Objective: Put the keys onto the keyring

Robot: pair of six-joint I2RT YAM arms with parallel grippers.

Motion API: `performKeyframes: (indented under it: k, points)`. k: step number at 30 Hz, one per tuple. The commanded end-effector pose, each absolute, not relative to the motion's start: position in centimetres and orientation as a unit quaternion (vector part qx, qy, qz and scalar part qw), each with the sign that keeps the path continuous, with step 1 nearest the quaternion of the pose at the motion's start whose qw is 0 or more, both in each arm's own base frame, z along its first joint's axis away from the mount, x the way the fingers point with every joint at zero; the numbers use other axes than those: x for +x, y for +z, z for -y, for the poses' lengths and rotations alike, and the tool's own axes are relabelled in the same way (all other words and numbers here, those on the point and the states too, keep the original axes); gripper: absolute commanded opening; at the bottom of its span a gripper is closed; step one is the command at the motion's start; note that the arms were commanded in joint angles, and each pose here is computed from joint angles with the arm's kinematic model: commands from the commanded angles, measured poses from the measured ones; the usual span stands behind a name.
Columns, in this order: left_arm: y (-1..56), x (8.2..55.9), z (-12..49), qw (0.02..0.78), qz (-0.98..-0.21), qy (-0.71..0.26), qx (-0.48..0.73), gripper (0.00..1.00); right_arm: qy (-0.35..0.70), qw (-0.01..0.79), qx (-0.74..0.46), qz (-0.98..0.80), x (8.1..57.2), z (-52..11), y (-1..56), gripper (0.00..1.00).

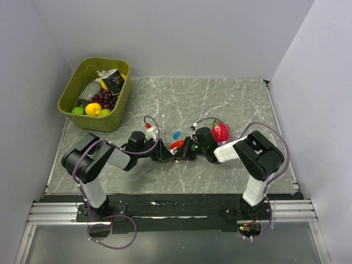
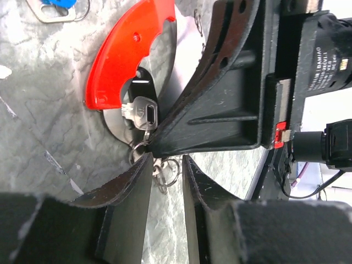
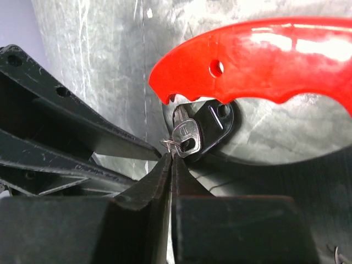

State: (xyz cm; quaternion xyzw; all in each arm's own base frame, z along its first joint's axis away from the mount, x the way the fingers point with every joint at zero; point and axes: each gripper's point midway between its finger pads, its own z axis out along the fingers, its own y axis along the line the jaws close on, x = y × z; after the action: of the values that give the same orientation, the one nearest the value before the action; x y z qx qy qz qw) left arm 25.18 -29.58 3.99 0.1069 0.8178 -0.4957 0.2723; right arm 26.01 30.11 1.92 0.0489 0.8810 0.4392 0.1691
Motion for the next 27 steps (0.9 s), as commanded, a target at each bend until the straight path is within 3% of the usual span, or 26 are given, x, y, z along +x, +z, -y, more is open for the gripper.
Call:
performKeyframes:
  k: [1, 4, 17, 27]
  points:
    - [5.7, 25.4, 30.0, 0.296, -0.796, -0.513, 0.122, 0.34, 0.414, 0.160, 0.056, -0.894, 26.0, -29.4, -0.4, 0.04]
    - [5.6, 25.6, 29.9, 0.299, -0.799, -0.508, 0.121, 0.34, 0.420, 0.162, 0.052, -0.891, 26.0, -29.6, -0.3, 0.00]
    - [10.9, 27.6, 26.0, 0.381, -0.782, -0.481, 0.112, 0.36, 0.462, 0.233, 0.001, -0.856, 26.1, -29.7, 3.8, 0.00]
    - [13.4, 26.6, 25.9, 0.389, -0.760, -0.497, 0.157, 0.34, 0.512, 0.298, -0.053, -0.804, 25.9, -30.2, 8.2, 0.00]
